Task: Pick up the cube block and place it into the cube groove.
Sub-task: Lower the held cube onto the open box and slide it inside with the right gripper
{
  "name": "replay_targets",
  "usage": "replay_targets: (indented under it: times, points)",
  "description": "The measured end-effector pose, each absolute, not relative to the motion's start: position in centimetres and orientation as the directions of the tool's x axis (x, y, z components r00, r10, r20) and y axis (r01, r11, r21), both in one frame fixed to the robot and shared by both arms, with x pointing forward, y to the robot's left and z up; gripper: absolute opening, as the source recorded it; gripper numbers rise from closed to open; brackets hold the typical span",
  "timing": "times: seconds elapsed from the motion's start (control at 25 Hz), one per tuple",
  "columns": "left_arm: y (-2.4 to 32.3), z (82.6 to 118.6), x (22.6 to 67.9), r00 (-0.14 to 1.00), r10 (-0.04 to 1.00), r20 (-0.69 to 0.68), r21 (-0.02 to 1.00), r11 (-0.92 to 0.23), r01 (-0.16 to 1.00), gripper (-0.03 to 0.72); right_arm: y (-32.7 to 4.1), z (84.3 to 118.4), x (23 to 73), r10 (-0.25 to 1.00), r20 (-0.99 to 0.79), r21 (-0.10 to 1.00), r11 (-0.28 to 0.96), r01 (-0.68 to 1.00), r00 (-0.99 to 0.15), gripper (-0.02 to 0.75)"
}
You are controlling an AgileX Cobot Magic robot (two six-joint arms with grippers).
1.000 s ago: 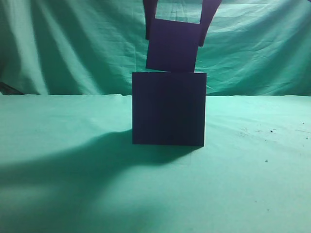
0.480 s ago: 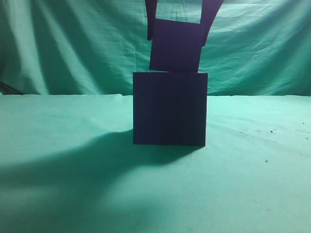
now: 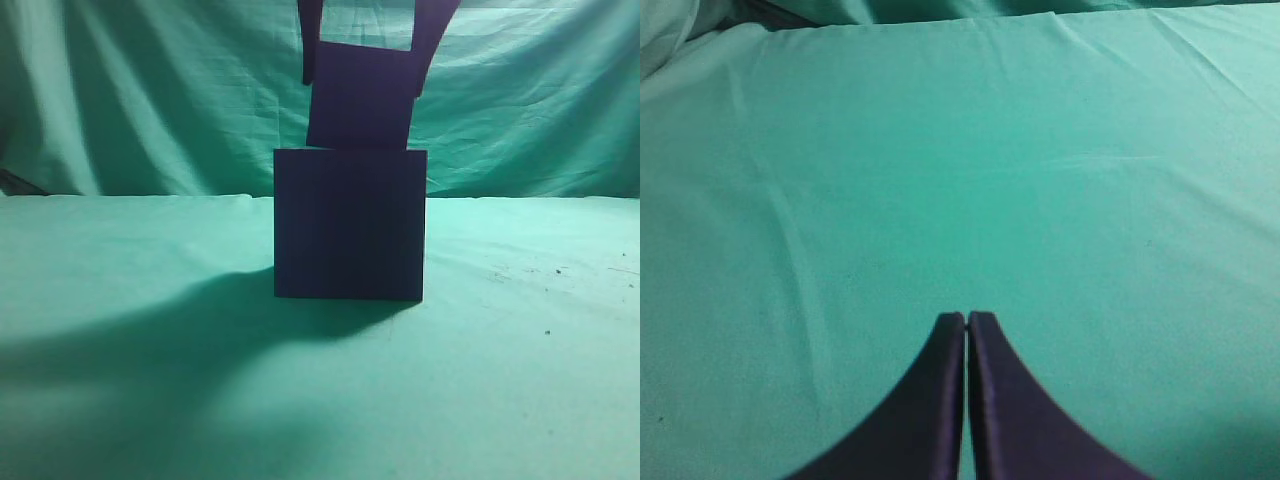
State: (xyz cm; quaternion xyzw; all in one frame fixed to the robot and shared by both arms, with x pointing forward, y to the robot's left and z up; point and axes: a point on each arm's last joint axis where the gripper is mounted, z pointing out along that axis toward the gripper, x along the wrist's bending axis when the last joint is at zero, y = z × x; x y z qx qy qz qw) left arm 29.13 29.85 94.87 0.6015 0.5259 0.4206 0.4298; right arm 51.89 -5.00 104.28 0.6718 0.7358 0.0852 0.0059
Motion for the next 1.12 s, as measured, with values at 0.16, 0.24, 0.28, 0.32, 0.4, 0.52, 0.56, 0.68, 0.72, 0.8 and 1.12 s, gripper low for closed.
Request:
replay_targets:
  times: [0.16,0.24,0.28,0.32,0.4,0.52,0.56,0.68,0.72,0.8,1.12]
  points:
    - [29.8,94.9,29.1,0.093,0.994,0.054,0.959,-0.077,0.271,0.000,-4.8,103.8,52.1,0.991,0.095,0.124,0.085,0.989,-0.097,0.429]
    - [29.8,94.9,29.1,0.093,0.994,0.054,0.959,-0.077,0.271,0.000,-4.8,103.6,52.4,0.991,0.088,0.136,0.089,0.987,-0.101,0.429]
    - [29.8,94.9,29.1,0.093,0.994,0.054,0.959,-0.077,0.271,0.000,-4.7,103.5,52.5,0.991,0.085,0.147,0.091,0.985,-0.104,0.429]
    - [29.8,94.9,29.1,0.093,0.994,0.054,0.959,-0.077,0.271,0.000,-4.7,103.4,52.7,0.991,0.083,0.158,0.095,0.983,-0.109,0.429]
    - [29.8,94.9,29.1,0.093,0.994,0.054,0.959,-0.077,0.271,0.000,-4.6,103.3,52.7,0.990,0.084,0.157,0.101,0.982,-0.115,0.429]
    - [29.8,94.9,29.1,0.093,0.994,0.054,0.959,-0.077,0.271,0.000,-4.6,103.3,52.7,0.989,0.087,0.154,0.108,0.982,-0.122,0.429]
    - [29.8,94.9,29.1,0.093,0.994,0.054,0.959,-0.077,0.271,0.000,-4.6,103.3,52.7,0.988,0.087,0.155,0.113,0.981,-0.128,0.429]
    - [29.8,94.9,29.1,0.093,0.994,0.054,0.959,-0.077,0.271,0.000,-4.5,103.3,52.7,0.987,0.087,0.152,0.124,0.981,-0.139,0.429]
    - [29.8,94.9,29.1,0.093,0.994,0.054,0.959,-0.077,0.271,0.000,-4.6,103.4,52.7,0.986,0.088,0.152,0.124,0.981,-0.139,0.429]
    - [29.8,94.9,29.1,0.093,0.994,0.054,0.959,-0.077,0.271,0.000,-4.6,103.5,52.6,0.986,0.091,0.153,0.125,0.980,-0.140,0.429]
    - [29.8,94.9,29.1,0.093,0.994,0.054,0.959,-0.077,0.271,0.000,-4.9,104.4,51.5,0.983,0.132,0.101,0.117,0.988,-0.130,0.429]
